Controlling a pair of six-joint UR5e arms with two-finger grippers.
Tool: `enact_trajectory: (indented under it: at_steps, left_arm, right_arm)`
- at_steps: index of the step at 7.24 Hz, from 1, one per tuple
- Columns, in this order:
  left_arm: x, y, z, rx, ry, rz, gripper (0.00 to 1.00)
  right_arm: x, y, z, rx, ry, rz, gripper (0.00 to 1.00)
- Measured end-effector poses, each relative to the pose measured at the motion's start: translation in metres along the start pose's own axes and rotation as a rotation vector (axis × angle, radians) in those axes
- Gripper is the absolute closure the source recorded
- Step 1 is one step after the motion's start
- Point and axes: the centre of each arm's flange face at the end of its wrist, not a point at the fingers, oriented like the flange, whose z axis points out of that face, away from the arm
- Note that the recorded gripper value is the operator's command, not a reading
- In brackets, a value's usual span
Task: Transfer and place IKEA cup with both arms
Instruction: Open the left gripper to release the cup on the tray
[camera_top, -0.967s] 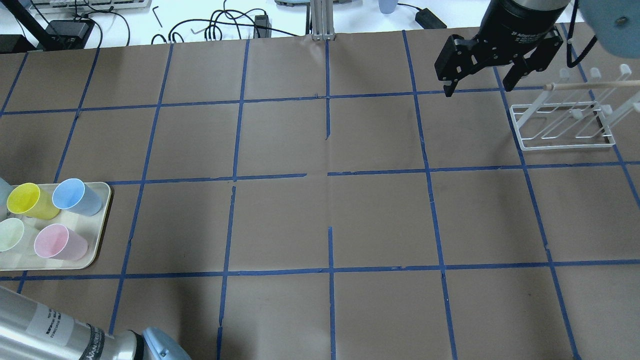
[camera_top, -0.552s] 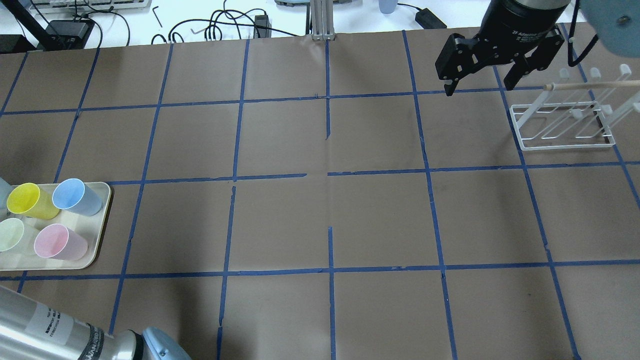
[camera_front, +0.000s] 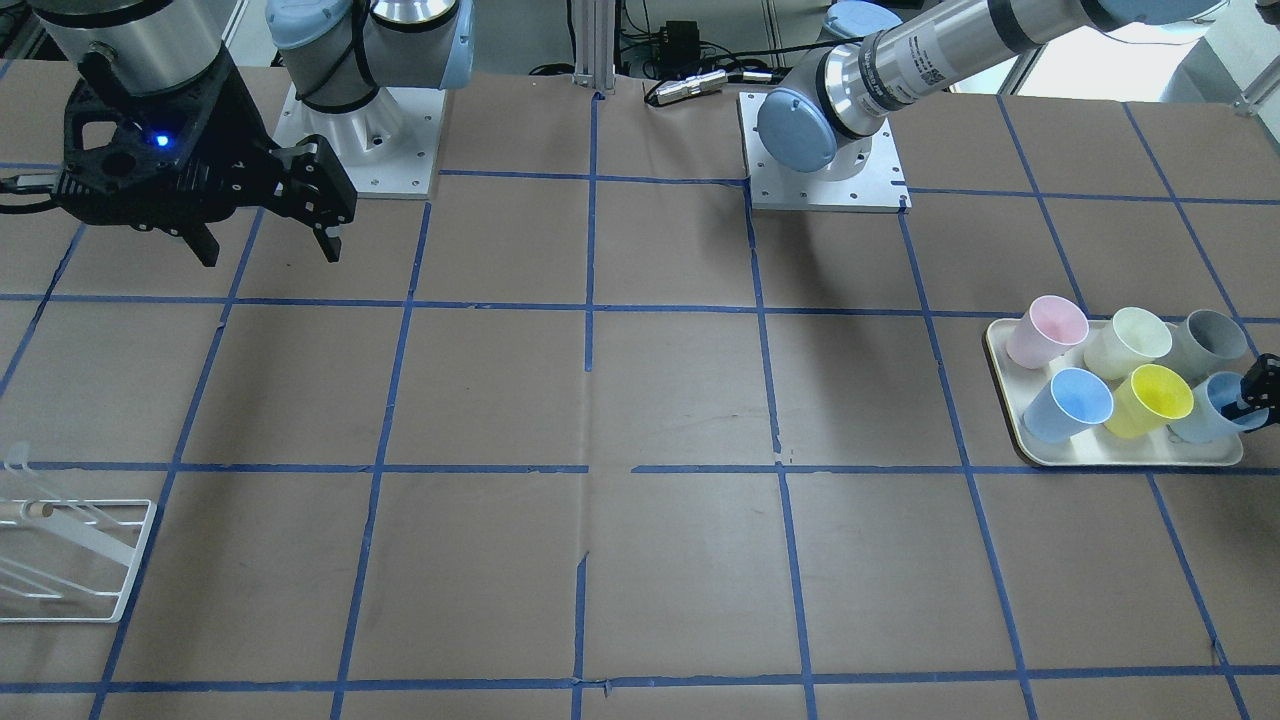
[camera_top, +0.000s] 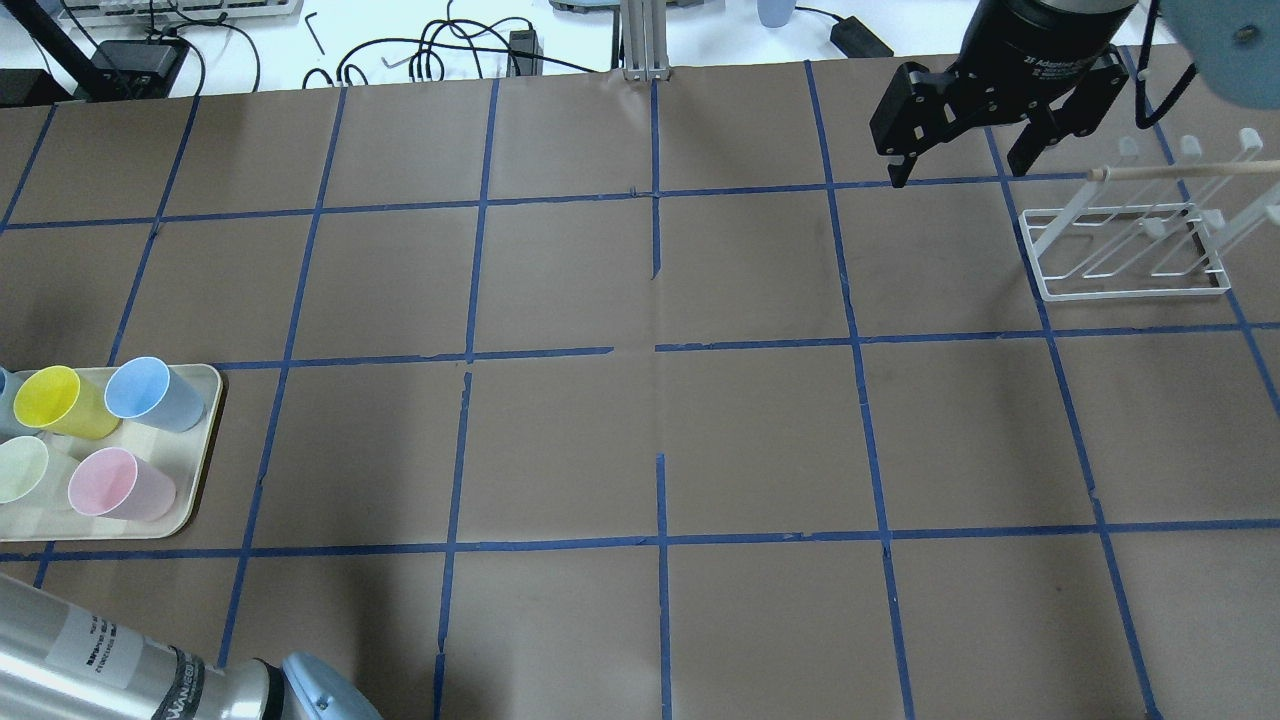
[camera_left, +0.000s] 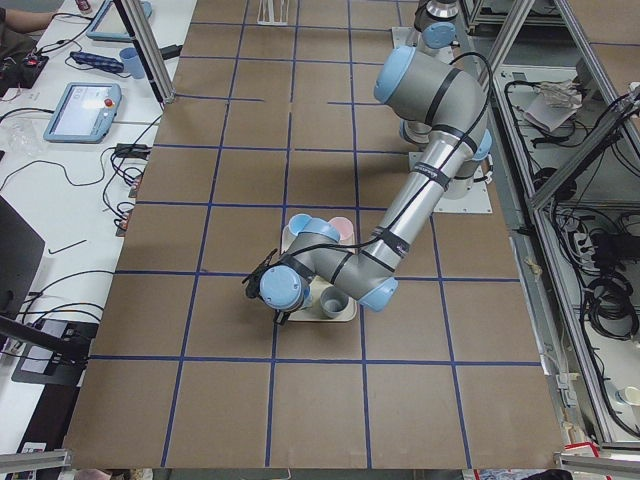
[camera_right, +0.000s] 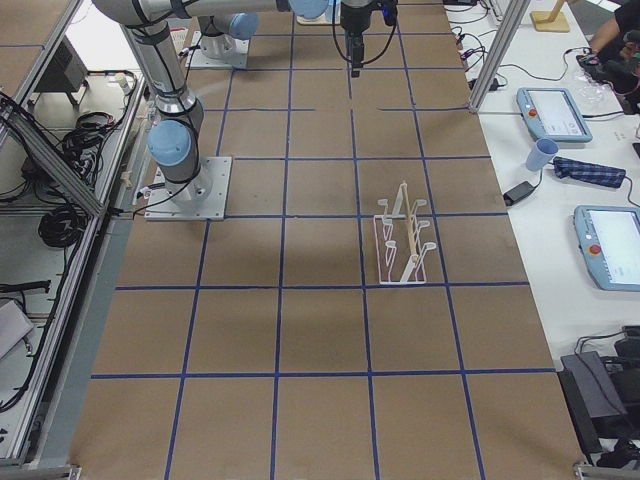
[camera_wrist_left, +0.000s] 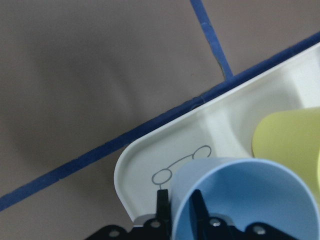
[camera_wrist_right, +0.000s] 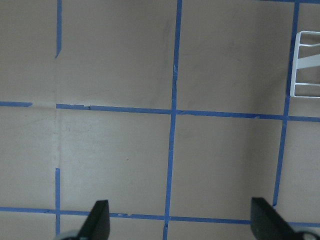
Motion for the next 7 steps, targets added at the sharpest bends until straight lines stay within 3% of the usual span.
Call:
enact_trajectory:
  at_steps: [3, 6, 7]
  left_arm:
    - [-0.002, -0.001, -0.005, -0.001, -0.011, -0.001, 0.18]
    - [0.016, -0.010, -0.061, -0.057, -0.084, -0.005, 0.17]
    - [0.035, -0.029, -0.089, -0.068, -0.109, -0.012, 0.16]
  right_arm:
    - [0.000, -0.001, 0.000, 0.000, -0.001, 0.000, 0.00]
    - [0.000, 0.000, 0.000, 0.001, -0.002, 0.000, 0.00]
    - [0.000, 0.000, 0.000, 0.001, -0.002, 0.000, 0.00]
